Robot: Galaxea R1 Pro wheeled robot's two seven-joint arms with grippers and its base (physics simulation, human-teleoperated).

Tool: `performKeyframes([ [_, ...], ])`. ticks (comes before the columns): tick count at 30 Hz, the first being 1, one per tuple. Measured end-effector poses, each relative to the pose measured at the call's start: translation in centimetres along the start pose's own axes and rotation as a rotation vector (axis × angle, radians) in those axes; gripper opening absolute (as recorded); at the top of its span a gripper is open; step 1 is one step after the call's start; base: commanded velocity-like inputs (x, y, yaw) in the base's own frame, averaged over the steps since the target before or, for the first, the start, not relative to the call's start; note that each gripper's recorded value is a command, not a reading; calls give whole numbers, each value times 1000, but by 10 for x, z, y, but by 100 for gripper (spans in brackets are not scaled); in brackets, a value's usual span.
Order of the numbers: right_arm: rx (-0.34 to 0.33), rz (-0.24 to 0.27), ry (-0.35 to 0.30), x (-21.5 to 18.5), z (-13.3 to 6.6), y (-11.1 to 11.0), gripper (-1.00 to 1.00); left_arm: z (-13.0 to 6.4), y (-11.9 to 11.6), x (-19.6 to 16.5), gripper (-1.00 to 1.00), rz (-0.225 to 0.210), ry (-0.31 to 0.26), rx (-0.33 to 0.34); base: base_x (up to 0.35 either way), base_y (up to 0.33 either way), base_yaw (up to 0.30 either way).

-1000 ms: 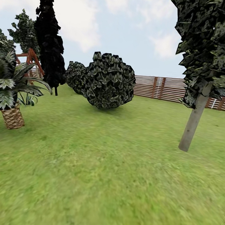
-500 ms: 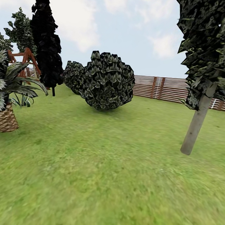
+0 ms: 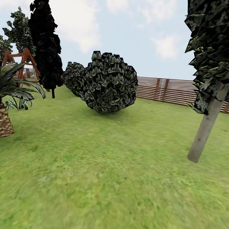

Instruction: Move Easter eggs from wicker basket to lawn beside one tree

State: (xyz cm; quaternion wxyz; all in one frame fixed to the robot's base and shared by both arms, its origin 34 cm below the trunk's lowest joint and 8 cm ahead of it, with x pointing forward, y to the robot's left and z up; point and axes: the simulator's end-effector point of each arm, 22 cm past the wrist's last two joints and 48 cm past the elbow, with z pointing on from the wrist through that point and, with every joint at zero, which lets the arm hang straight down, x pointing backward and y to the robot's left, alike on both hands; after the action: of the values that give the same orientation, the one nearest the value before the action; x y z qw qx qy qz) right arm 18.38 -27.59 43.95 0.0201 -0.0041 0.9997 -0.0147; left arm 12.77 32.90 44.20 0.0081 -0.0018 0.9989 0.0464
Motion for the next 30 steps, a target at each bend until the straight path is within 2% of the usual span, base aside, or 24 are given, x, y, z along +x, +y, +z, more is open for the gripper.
performKeyframes([
  [10, 0, 0, -1, 0, 0, 0, 100, 0, 0, 0, 100, 0, 0, 0, 335, 0, -9],
  [20, 1, 4, -1, 0, 0, 0, 100, 0, 0, 0, 100, 0, 0, 0, 335, 0, -233],
  [30, 0, 0, -1, 0, 0, 0, 100, 0, 0, 0, 100, 0, 0, 0, 335, 0, -33],
])
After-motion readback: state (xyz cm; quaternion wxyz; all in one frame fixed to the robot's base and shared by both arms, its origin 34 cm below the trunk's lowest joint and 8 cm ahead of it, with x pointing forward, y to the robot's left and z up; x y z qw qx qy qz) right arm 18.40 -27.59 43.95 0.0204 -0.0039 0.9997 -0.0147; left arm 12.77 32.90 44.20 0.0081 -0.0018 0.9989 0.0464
